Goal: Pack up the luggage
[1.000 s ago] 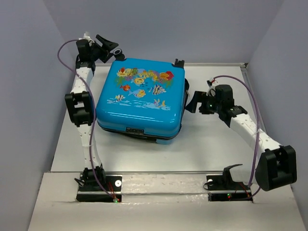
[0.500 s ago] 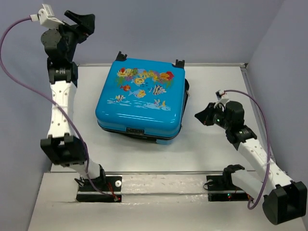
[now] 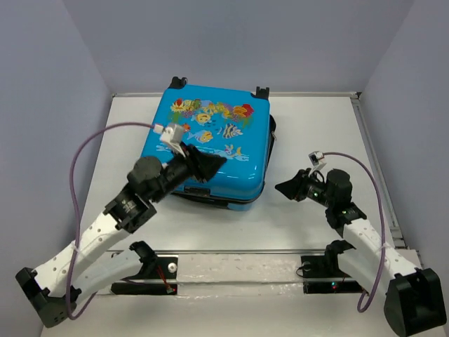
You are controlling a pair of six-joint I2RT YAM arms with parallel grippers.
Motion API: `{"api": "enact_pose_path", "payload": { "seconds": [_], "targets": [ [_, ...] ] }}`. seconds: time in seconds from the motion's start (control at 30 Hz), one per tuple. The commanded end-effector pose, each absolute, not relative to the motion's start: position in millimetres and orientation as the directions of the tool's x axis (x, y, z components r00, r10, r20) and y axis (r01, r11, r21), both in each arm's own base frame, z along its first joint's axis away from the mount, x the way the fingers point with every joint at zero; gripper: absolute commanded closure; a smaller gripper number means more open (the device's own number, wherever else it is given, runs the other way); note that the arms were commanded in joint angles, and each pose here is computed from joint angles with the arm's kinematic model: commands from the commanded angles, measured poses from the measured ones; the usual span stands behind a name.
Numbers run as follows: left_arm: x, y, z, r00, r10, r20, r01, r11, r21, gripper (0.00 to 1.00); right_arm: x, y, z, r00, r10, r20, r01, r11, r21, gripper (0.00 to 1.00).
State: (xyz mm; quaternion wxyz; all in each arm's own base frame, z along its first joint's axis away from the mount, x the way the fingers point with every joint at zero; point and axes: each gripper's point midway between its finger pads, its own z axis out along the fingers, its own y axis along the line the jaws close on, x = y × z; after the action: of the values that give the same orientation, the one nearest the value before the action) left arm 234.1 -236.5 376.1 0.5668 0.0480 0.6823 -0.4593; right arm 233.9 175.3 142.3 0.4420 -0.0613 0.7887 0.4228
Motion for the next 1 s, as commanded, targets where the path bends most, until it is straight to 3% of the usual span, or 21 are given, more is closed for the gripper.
{"api": "enact_pose_path", "payload": {
  "seconds": [0.0,0.23,0.4,0.6,0.97],
  "targets": [
    [167,-260,324,-0.486,-0.429,-0.762,0.589,0.483,-0.648,0.60,250,186,175,-0.471,0.290,-0.833,-0.598,0.590,0.543,0.60],
    [84,-294,202,-0.638,-0.233,-0.734,0.557,0.518,-0.649,0.64,250,205,152,-0.499,0.190,-0.845,-0.683,0.513,0.519,0.53],
    [80,-278,125,-0.701,-0.197,-0.685,0.447,0.627,-0.638,0.64,248,210,148,-0.479,0.181,-0.859,-0.715,0.488,0.502,0.53],
    [123,-257,112,-0.663,-0.329,-0.673,0.342,0.666,-0.663,0.56,253,212,145,-0.451,0.177,-0.875,-0.735,0.482,0.477,0.51],
    [167,-265,120,-0.618,-0.267,-0.739,0.401,0.701,-0.589,0.54,260,218,144,-0.430,0.111,-0.896,-0.777,0.459,0.430,0.51]
  ]
}}
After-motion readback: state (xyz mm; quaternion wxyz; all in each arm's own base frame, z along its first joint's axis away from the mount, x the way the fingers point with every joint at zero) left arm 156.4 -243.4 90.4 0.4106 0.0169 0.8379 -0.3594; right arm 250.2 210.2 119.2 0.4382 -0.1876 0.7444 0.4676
